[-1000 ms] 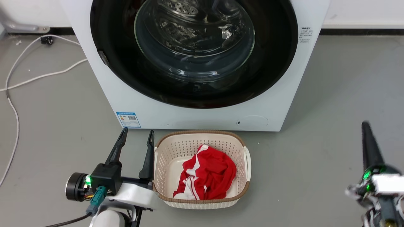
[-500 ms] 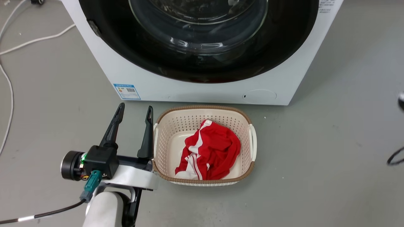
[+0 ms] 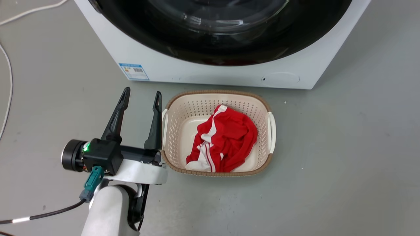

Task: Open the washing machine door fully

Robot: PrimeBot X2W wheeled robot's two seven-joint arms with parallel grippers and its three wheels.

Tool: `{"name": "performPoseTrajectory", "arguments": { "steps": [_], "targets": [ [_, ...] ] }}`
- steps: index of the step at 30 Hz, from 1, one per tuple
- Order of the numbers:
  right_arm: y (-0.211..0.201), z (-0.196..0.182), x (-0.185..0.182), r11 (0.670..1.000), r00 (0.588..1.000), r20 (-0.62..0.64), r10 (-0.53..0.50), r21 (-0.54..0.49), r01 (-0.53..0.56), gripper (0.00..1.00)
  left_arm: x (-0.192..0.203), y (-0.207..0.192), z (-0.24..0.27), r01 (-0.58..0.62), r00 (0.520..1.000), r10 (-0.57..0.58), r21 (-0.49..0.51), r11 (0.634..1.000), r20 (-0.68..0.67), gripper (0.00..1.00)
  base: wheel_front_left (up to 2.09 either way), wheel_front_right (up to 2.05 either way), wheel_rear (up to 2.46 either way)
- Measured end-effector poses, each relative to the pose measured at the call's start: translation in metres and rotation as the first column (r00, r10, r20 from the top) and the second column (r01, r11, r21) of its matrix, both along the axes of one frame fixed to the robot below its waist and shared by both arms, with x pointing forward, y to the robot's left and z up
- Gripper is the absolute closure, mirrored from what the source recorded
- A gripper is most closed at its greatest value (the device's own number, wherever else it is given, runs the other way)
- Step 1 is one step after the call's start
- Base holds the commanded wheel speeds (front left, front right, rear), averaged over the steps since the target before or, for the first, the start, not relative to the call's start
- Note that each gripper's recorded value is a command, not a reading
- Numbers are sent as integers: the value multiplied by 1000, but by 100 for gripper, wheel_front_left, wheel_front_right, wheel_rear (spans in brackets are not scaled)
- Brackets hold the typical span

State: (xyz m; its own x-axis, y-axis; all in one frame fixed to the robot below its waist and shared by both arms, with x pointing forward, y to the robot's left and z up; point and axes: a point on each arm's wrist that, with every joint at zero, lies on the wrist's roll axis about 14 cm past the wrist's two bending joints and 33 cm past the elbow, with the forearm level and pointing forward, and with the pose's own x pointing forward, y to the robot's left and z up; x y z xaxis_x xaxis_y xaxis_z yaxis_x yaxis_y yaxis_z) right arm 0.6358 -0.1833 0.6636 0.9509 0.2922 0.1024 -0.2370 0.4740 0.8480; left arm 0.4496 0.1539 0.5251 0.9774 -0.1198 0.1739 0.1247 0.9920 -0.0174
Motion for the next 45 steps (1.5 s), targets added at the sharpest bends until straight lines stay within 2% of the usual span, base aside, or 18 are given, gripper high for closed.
{"name": "performPoseTrajectory", "arguments": {
  "steps": [7,12,22,27,33,45],
  "targets": [
    [38,-22,32,981,990,-119,78,-166,-98,100,10,5,-5,-7,1000,7,-1,1000,-5,0,0,0,0],
    [58,-40,46,965,977,-178,117,-212,-155,100,14,8,-13,-17,1000,17,1,1000,-21,0,0,0,0],
    [76,-63,58,953,960,-238,149,-224,-203,100,20,8,-22,-16,999,16,0,1000,-38,0,0,0,0],
    [83,-69,54,941,938,-279,206,-208,-268,100,21,8,-23,-17,999,16,-5,1000,-41,0,0,0,0],
    [100,-76,39,906,887,-333,321,-164,-389,100,21,7,-23,-13,999,13,-7,1000,-41,0,0,0,0],
    [116,-91,-14,811,744,-413,525,-22,-585,100,17,-1,-14,5,1000,-6,-17,1000,-23,0,0,0,0]
  ]
}}
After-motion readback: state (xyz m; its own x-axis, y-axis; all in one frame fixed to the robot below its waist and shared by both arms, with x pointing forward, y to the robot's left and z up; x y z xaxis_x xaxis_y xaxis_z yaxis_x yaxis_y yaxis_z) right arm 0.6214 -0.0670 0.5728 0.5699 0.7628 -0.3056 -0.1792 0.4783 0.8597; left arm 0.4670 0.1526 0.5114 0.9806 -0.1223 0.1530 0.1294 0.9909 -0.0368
